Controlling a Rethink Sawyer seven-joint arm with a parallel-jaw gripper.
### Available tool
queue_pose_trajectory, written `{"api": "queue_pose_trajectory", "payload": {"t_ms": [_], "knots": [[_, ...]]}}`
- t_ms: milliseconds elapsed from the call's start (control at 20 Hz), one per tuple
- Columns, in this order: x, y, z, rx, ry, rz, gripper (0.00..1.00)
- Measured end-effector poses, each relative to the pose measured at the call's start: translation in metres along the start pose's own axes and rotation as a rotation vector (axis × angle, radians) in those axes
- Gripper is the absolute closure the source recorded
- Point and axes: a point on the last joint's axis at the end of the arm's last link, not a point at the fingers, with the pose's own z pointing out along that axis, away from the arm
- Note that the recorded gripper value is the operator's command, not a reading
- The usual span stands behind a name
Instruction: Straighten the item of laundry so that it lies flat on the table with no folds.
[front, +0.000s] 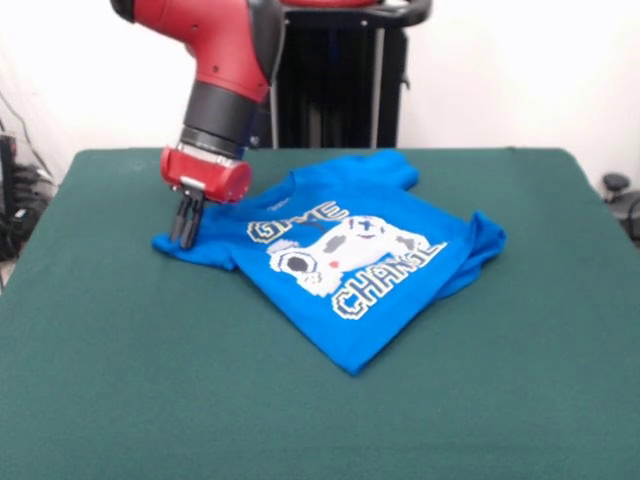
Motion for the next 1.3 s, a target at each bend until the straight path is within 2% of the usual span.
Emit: {"api": "queue_pose_trajectory", "payload": {"t_ms": [300, 350, 700, 950, 1100, 1300], "knots": [[-0.007, -0.010, -0.005, 0.015, -0.009, -0.017, 1.00], [-0.009, -0.012, -0.007, 0.017, -0.011, -0.021, 0.00], [-0.016, -0.016, -0.012, 0.006, -0.015, -0.031, 0.00], [-0.025, -0.024, -0.027, -0.029, 0.025, -0.029, 0.00], [-0.032, -0.032, -0.038, -0.030, 0.067, 0.000, 0.00], [-0.043, -0.037, -0.052, -0.011, 0.119, 0.070, 0.00]]}}
